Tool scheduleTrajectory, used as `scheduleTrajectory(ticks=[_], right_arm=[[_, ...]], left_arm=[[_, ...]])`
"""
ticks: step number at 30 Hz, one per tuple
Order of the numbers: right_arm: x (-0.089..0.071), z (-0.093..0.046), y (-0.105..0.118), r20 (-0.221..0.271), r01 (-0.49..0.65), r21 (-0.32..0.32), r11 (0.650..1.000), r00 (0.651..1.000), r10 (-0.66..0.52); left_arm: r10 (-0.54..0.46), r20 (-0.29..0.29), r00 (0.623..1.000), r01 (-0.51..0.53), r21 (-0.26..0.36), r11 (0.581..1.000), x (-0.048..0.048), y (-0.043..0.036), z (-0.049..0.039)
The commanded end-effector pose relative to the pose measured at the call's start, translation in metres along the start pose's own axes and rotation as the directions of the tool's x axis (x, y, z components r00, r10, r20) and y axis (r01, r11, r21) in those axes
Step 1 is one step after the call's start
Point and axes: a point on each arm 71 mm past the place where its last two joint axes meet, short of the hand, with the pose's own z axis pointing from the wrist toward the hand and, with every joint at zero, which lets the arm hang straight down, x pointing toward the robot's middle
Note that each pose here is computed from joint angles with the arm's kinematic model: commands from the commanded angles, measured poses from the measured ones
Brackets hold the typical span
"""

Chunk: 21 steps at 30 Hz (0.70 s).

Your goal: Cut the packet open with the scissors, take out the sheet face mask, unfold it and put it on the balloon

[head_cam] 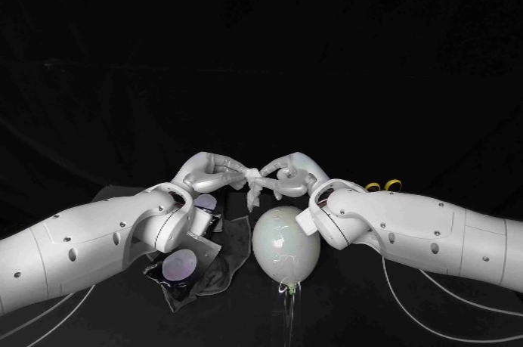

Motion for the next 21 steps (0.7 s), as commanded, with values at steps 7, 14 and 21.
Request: scheduleTrajectory(ticks=[7,14,21], right_arm=[[-0.007,-0.002,-0.001,0.040,-0.011,-0.016,1.000,0.999,0.011],[-0.012,-0.004,-0.004,0.048,-0.015,-0.009,1.000,0.999,0.016],[-0.013,-0.005,-0.005,0.046,-0.028,0.000,1.000,0.999,0.028]], left_arm=[[0.000,0.011,1.000,0.000,0.003,1.000,-0.0029,-0.0002,0.0007],[0.004,0.016,1.000,-0.004,-0.001,1.000,-0.0050,0.0009,0.0007],[0.008,0.016,1.000,-0.008,-0.004,1.000,-0.0053,0.0012,0.0007]])
